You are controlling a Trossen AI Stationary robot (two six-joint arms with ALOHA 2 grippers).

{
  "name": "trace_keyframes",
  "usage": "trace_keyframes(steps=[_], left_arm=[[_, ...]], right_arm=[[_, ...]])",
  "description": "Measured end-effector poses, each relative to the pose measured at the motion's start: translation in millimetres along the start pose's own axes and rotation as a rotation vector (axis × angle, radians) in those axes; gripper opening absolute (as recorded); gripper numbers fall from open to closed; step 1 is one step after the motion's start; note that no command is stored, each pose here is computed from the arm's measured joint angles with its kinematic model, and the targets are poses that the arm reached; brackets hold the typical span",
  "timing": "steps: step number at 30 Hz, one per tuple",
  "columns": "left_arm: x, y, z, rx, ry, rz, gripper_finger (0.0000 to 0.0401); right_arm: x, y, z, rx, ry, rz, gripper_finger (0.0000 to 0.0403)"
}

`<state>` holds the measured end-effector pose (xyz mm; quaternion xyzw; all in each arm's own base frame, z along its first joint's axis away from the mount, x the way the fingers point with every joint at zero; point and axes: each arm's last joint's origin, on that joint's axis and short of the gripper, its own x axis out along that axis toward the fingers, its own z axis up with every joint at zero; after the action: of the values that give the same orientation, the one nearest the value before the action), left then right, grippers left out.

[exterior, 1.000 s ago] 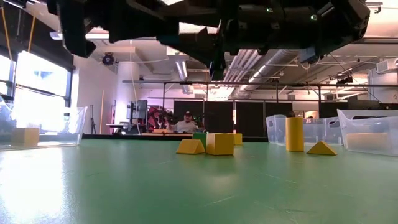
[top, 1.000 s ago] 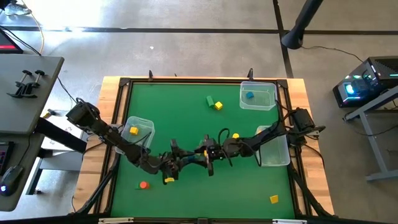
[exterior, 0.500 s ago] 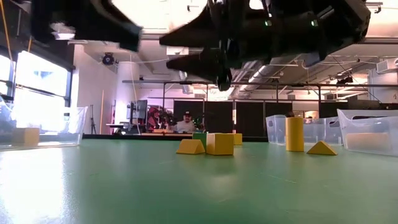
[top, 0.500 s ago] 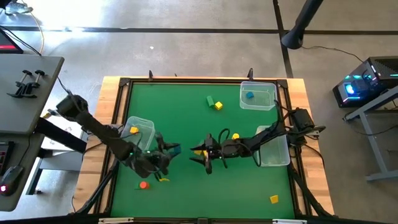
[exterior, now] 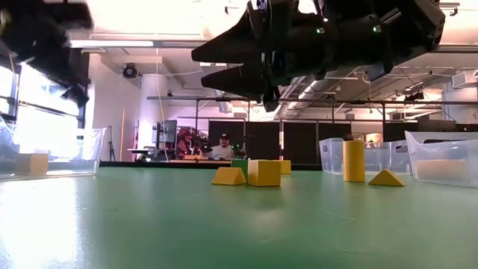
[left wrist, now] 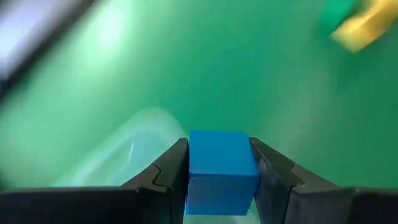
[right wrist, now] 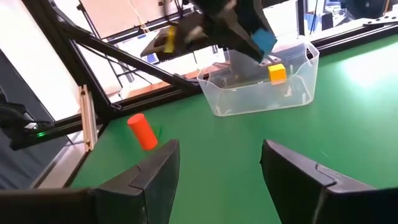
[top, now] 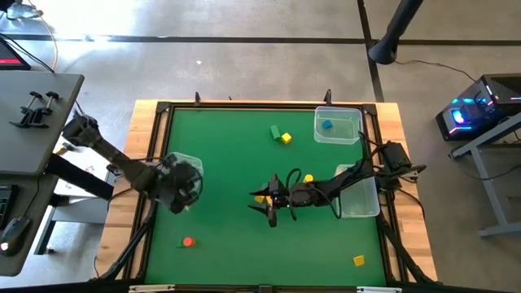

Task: Sort blocks by size
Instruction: Put the blue square block into the left transparent bin

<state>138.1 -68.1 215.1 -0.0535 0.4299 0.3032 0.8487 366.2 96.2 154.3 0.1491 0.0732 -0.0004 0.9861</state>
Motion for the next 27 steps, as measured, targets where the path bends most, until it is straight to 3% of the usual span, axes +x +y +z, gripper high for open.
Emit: trace_keyframes(steps=[5, 9, 19, 27], left_arm=[[13.0, 15.0, -15.3, -0.129, 0.242, 0.078, 0.0120], [24.8, 19.1, -27.3, -0.117, 0.319, 0.099, 0.0128], [29.6, 19.9, -26.9, -0.164, 0.177, 0.149, 0.0148], [29.9, 19.4, -26.1, -0.203, 0.155, 0.152, 0.0191]], right_arm=[[0.0, 0.0, -0.1, -0.006, 0.001, 0.000, 0.0216], [0.0, -0.2, -0.3, -0.006, 0.005, -0.002, 0.0216], [0.1, -0.5, -1.1, -0.008, 0.015, -0.005, 0.0216], [0.0, -0.7, -1.5, -0.005, 0.020, -0.007, 0.0216]])
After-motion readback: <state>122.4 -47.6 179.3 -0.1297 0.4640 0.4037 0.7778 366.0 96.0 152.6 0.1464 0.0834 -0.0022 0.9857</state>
